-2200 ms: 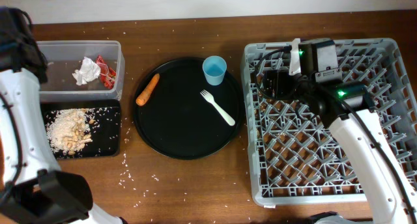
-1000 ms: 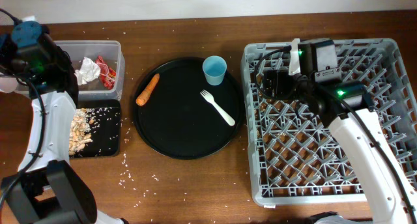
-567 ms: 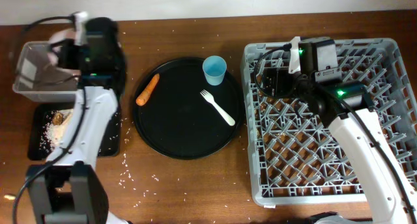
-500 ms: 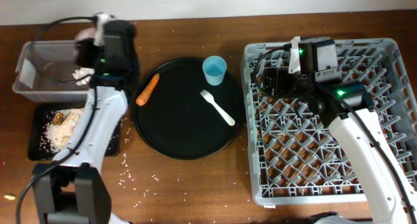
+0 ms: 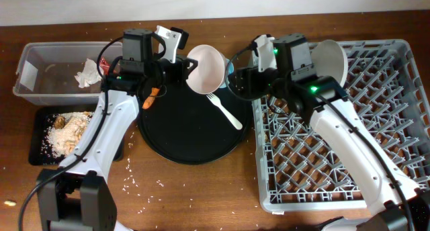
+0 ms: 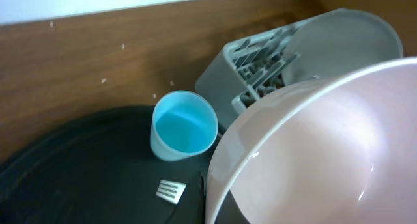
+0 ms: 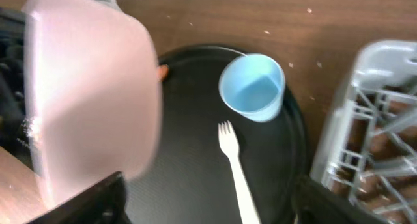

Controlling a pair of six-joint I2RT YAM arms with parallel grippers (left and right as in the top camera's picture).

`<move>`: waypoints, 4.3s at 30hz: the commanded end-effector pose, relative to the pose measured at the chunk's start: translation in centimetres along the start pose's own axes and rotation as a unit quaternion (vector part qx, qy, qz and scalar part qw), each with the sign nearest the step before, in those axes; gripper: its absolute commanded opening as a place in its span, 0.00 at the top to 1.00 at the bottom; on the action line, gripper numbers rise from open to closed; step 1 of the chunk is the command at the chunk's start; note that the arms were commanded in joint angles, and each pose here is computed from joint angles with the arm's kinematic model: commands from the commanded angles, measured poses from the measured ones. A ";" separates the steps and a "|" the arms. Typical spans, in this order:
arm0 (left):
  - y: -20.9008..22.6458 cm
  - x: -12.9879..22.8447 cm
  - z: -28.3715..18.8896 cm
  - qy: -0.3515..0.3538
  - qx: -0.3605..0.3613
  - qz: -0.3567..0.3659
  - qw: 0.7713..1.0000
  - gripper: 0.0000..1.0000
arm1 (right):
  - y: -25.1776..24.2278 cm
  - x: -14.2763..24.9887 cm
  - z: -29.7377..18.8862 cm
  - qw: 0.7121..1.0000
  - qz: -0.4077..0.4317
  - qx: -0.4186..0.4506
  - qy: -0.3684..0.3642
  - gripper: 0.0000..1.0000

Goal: Sort waste into correct bins and load items into the dishwasher rack
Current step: 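Bring the pink bowl toward the rack and hand it to the right gripper, then place the pink bowl in the dish rack with the right gripper, then grasp the blue cup with the left gripper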

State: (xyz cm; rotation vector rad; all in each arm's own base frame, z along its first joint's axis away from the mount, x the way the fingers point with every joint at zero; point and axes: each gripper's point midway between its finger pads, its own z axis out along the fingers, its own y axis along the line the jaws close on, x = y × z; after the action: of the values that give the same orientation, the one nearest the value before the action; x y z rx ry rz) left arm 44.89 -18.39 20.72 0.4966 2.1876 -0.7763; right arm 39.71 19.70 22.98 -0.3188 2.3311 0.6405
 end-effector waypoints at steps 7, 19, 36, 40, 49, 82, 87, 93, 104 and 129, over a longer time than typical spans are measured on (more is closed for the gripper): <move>-2.6 1.5 1.8 0.035 -0.125 0.048 0.990 1.00 | -0.9 -0.6 0.5 0.999 0.016 0.037 -0.015 0.34; -2.6 1.4 1.9 0.033 -0.134 0.053 0.989 0.77 | -2.9 0.7 1.6 0.996 0.034 0.079 0.009 0.96; 3.9 -0.7 -1.0 -0.006 -0.260 0.036 0.965 0.03 | -18.3 1.9 -24.7 0.788 0.073 0.607 -0.067 0.96; 8.9 -1.0 -4.0 -0.017 -0.305 0.000 0.952 0.01 | -18.4 -1.6 -21.4 0.783 -0.035 0.619 -0.045 0.96; 11.4 0.0 -5.8 -0.005 -0.328 -0.025 0.944 0.01 | -17.6 -5.0 -7.6 0.652 -0.324 0.672 0.130 0.96; 11.4 0.7 -5.8 0.009 -0.328 -0.029 0.944 0.01 | -16.2 -0.6 -0.2 0.712 -0.353 0.590 0.143 0.01; 11.3 0.8 -5.8 0.012 -0.326 -0.030 0.945 0.01 | -11.8 -5.1 -2.5 0.757 -0.325 0.567 0.025 0.01; 6.7 -0.9 -3.9 0.001 -0.188 -0.027 0.982 0.01 | -6.1 -9.0 -10.8 0.846 -0.226 0.460 -0.148 0.02; 2.9 -7.6 -2.9 0.068 -0.149 0.019 0.986 0.05 | -7.1 -4.7 -18.3 0.929 -0.049 0.326 -0.171 0.11; 6.4 4.8 13.1 0.221 -0.144 0.015 0.964 0.99 | -8.0 -1.4 -17.6 0.935 -0.049 0.337 -0.097 0.12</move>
State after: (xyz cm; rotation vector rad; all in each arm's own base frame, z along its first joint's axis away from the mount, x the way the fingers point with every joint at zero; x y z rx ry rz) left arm 51.50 -22.81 7.20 0.6189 2.6496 -0.3831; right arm 34.13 3.86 31.77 -0.0669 2.1857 -0.2025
